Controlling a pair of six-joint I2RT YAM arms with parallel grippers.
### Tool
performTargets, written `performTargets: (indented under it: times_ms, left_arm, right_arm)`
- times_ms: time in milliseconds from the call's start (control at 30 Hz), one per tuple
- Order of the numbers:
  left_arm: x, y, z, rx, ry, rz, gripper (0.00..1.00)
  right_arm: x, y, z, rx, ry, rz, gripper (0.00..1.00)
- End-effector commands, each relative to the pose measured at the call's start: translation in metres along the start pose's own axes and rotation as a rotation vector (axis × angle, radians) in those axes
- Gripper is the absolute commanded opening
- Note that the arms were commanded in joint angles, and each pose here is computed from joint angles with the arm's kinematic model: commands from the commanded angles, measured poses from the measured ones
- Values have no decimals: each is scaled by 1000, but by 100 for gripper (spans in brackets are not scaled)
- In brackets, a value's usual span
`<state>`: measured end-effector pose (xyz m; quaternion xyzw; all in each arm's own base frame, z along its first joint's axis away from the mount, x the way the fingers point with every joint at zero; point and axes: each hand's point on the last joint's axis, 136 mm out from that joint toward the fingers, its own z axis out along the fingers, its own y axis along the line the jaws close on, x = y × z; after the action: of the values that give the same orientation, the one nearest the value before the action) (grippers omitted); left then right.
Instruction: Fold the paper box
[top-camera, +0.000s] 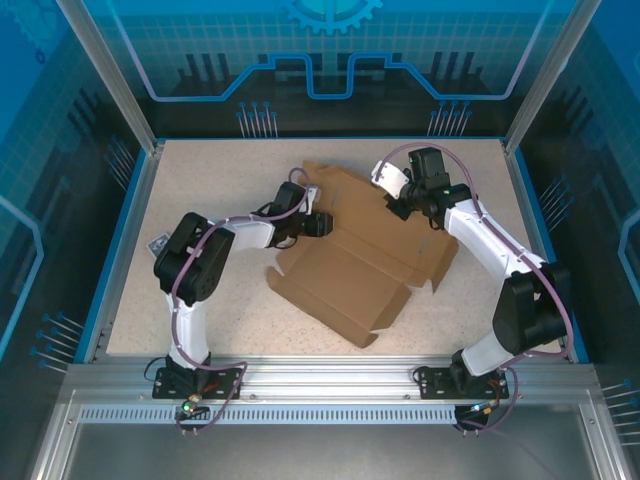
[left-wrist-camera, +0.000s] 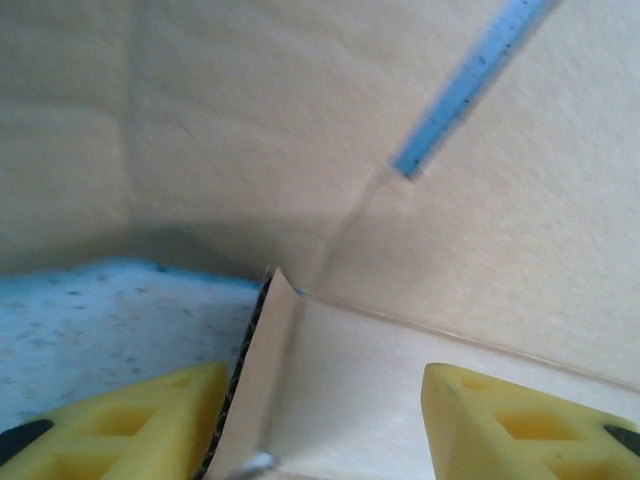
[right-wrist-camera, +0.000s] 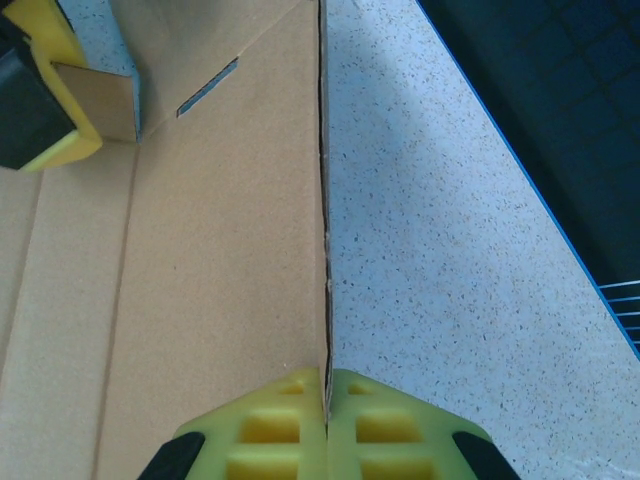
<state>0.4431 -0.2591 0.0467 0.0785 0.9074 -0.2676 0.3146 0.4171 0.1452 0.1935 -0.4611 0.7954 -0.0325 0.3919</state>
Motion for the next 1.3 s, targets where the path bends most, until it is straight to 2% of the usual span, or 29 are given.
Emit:
performTargets:
  times_ms: [0,333,533,1067,1267]
  left_arm:
    - [-6,-36,-13,111,-32,48,53]
    - [18,-49,6,132,16,76,53]
    - [8,-53,-4,128,-4,112,54]
    - [-83,-48,-78,142,-195,140,60]
    - [-117,-40,-89,171,-229,124,62]
  right_arm:
    - [-4,-11,-4,33,-15,32,3]
    - [0,-8,-5,43,-17,52,3]
    - [-1,-10,-8,55,-20,48,3]
    - [-10,-12,-19,79,-51,24,3]
    - [-11,-10,-19,77,-53,17,3]
